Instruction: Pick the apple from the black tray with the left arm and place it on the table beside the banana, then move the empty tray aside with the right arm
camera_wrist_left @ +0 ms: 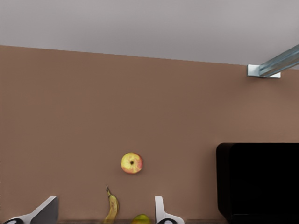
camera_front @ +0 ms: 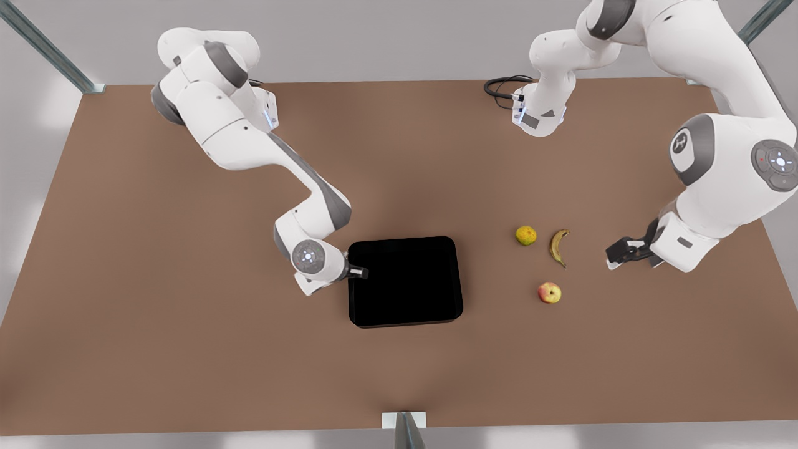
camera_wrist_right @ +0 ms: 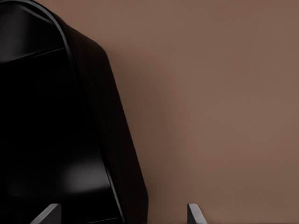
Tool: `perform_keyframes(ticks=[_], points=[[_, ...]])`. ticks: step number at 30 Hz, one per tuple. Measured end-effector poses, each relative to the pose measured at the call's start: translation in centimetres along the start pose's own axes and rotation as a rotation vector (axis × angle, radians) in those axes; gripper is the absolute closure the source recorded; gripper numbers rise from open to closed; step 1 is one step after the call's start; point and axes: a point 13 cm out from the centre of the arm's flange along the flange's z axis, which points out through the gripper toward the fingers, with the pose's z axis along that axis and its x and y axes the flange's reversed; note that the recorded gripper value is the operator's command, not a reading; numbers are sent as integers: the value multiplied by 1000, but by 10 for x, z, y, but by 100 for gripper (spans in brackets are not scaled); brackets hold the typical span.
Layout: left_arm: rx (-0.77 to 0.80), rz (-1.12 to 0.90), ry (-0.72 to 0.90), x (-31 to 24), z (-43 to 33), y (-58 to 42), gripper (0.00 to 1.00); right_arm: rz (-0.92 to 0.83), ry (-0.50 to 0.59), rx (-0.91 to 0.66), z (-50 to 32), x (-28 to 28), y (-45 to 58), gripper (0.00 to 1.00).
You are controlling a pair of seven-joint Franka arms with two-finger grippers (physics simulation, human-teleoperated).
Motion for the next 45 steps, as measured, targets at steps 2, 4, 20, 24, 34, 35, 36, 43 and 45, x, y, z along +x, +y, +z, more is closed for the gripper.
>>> perform_keyframes(ticks=[2,4,20,24,34,35,36,43,45], points=[[-4,16,30,6,6,3,0,8,-1,-4,10,-2,1,0],[-8,33,46,10,7,4,0,8,-7,6,24,-6,-2,0],[-12,116,92,21,13,8,0,-74,-72,-33,46,-31,12,60],[-12,129,97,22,15,8,0,-100,-72,-43,44,-28,17,82],[-12,148,100,23,14,8,0,-153,-85,-69,16,-24,31,90],[-12,150,101,23,15,8,0,-159,-87,-70,9,-22,33,90],[-12,151,101,23,15,8,0,-166,-85,-69,5,-19,34,90],[-12,159,102,24,14,8,0,-185,-101,-4,-90,-24,-7,90],[-12,161,102,24,14,8,0,-175,-84,24,-114,-30,-38,90]])
